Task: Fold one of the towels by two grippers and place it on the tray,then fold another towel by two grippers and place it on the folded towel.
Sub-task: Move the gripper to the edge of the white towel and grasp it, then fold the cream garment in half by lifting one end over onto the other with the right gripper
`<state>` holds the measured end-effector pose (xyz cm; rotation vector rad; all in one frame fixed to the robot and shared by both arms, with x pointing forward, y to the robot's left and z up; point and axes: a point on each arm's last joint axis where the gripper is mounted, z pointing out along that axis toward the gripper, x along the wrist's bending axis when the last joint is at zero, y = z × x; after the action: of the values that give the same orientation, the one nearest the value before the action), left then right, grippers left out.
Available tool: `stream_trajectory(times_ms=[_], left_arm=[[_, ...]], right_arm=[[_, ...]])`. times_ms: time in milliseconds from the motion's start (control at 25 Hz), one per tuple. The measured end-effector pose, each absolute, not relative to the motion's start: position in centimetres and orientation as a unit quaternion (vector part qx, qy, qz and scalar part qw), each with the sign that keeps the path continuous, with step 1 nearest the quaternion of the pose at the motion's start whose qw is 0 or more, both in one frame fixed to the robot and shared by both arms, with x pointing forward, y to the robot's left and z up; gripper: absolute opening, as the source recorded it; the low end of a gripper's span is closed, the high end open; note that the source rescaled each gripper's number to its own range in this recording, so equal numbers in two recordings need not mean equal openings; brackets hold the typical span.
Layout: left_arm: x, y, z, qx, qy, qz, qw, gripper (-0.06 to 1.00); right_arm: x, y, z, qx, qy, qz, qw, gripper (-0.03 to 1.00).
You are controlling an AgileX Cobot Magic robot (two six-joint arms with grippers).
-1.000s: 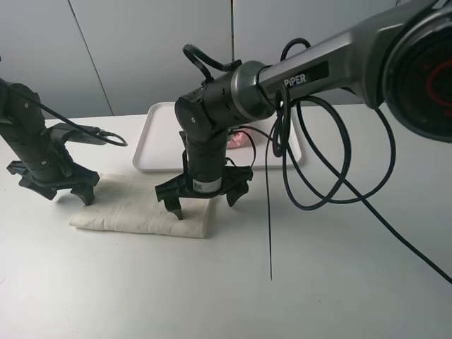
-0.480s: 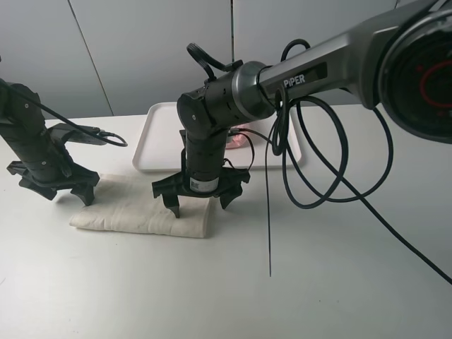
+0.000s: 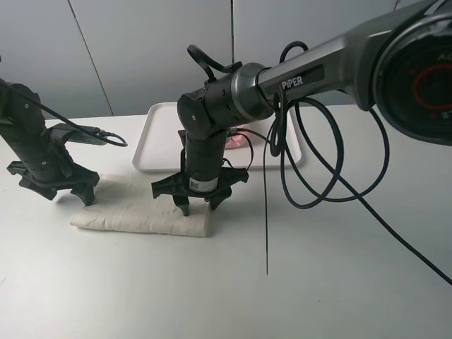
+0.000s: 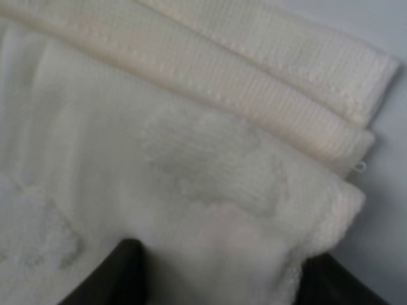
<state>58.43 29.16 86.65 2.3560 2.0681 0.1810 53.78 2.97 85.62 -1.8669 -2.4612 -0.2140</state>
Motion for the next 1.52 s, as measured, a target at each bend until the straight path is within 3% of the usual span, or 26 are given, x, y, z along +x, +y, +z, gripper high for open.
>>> stream_trajectory(times_ms=[320, 840, 1280, 1520], left_arm=[[58.4, 29.2, 86.7, 0.75, 0.659, 0.058, 0.001, 0.97], [58.4, 29.2, 86.7, 0.75, 0.659, 0.058, 0.002, 0.97], [58.4, 29.2, 86.7, 0.747, 0.663, 0.058, 0.002, 0.97], [58.4, 29.2, 86.7, 0.747, 0.663, 0.058, 0.002, 0.97]], right_arm=[[53.8, 3.4, 85.5, -0.607, -0.789, -0.089, 0.035, 0.08], [53.8, 3.5, 85.8, -0.593, -0.799, -0.093, 0.038, 0.08], [53.5, 3.6, 89.9, -0.58, -0.804, -0.127, 0.049, 0.08], [53.0, 4.0, 90.7, -0.575, -0.802, -0.138, 0.086, 0.08]])
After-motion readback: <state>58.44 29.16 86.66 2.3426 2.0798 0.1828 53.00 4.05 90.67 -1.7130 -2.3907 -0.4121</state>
